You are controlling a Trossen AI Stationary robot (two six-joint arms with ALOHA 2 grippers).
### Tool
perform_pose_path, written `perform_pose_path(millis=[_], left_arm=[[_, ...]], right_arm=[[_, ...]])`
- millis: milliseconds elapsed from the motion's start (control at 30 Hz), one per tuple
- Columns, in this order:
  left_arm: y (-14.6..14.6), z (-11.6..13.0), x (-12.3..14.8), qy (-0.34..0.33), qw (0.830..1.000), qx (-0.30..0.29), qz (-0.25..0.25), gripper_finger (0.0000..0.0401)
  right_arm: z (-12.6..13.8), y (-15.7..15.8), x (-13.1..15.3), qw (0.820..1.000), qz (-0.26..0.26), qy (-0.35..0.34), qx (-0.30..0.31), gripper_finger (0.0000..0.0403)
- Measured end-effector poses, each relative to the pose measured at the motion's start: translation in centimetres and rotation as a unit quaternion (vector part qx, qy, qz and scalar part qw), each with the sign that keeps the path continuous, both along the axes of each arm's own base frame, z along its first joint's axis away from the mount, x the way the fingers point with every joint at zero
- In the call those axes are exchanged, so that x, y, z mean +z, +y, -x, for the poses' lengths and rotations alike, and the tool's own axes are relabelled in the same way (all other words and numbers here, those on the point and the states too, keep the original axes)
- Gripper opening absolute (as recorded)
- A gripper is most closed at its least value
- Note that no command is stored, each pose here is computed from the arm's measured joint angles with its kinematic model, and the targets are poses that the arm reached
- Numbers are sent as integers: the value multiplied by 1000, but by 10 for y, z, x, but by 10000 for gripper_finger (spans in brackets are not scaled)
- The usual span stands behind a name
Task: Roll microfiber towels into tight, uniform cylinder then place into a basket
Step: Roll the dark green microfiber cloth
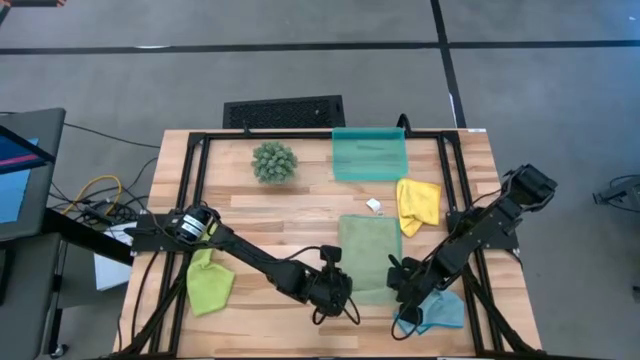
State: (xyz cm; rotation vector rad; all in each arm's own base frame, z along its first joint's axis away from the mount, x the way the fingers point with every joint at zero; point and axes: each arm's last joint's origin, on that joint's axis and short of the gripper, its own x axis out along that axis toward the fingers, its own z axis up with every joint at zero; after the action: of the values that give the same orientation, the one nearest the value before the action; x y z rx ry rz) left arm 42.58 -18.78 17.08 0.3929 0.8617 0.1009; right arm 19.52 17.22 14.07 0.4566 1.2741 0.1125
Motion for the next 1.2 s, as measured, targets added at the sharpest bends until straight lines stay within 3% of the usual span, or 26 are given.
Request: perform_pose_path(millis=[233, 533, 1000, 1200], left_arm=[[-10, -3, -8, 17, 992, -99, 72, 2], [5, -10, -33, 45, 994, -68, 66, 2], [13, -12, -33, 49, 995, -50, 72, 2], [13, -12, -33, 48, 995, -50, 72, 2]], right_arm=[[-2, -3, 0, 1000, 0, 3, -10, 20], [2, -3, -1, 1000, 7, 19, -21, 18], [8, 2, 1, 1000, 9, 22, -11, 94], [7, 4, 20, 1000, -16, -10, -10, 101]])
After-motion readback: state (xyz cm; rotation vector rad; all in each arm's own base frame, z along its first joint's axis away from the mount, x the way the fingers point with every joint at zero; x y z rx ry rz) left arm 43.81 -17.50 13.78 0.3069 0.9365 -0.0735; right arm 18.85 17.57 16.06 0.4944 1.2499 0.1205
